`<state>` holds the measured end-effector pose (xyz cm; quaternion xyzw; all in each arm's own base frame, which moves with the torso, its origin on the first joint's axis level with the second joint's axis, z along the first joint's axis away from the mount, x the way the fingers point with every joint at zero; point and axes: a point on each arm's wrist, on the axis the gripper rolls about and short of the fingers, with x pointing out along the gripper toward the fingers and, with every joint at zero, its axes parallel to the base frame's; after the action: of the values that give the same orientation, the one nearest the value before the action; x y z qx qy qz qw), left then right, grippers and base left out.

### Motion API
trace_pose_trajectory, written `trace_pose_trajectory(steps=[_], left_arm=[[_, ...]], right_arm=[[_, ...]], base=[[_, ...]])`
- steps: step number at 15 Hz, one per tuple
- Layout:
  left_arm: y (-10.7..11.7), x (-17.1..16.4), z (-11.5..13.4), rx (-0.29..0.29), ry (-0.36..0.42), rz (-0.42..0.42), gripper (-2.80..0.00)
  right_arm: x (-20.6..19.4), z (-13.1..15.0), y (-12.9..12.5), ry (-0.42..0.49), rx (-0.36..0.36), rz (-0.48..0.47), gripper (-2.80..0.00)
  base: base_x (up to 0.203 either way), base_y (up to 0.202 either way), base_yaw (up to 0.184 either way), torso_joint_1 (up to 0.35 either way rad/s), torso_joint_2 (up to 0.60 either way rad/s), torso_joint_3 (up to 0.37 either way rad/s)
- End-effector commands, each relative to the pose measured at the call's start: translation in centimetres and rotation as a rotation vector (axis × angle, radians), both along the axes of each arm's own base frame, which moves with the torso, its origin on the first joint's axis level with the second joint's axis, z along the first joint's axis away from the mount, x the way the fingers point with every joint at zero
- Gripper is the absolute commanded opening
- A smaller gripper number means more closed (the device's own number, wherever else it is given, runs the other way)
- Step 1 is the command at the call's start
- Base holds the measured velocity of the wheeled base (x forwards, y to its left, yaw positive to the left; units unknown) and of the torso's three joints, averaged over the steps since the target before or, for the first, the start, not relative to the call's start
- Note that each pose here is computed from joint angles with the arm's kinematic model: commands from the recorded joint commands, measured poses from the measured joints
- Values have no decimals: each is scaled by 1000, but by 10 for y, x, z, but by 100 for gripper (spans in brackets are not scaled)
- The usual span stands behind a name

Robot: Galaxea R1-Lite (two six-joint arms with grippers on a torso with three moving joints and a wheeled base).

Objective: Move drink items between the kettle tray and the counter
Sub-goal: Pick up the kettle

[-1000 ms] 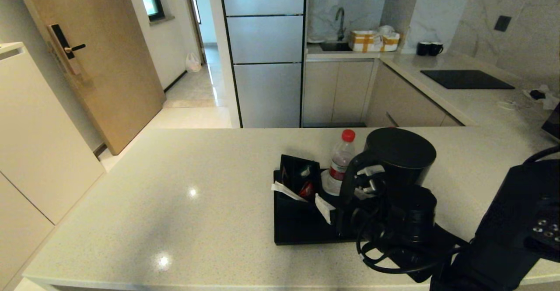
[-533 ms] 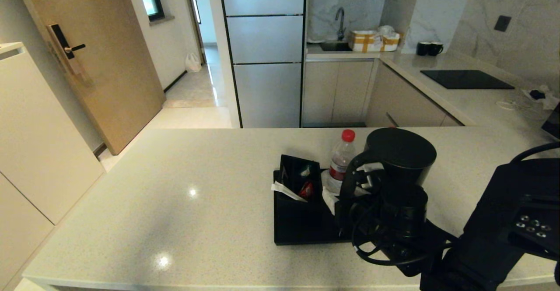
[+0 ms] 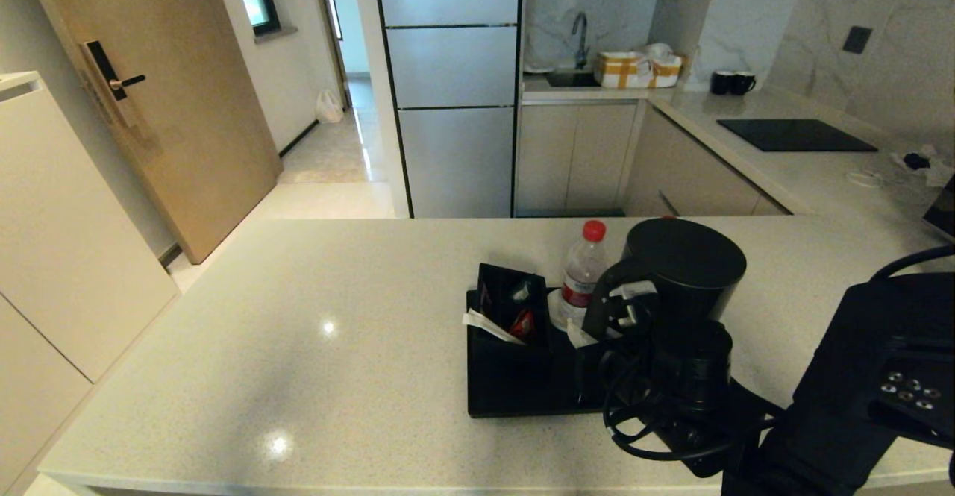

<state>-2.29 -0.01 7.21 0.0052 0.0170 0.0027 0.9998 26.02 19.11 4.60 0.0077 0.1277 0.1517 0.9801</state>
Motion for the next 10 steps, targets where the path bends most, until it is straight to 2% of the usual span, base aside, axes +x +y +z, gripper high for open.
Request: trace_pose_trajectory(steps=[1,6,8,10], left_arm=[[0,0,0,0,1,1,-280],[0,0,0,2,0,1,-280],[0,0,0,0,0,1,-280],[0,0,0,0,1,1,-280]], right_arm=[[-2,2,-1,-4,7,-2,-280],[-17,17,-14,-19,-2,-4,-280],[-25,33,-21,-46,3,-1,-280],[-33,43,-28,-67,-55,11,-280]], base=[[0,0,0,0,0,0],[0,0,0,0,0,0],[0,0,0,0,0,0],[0,0,0,0,0,0]])
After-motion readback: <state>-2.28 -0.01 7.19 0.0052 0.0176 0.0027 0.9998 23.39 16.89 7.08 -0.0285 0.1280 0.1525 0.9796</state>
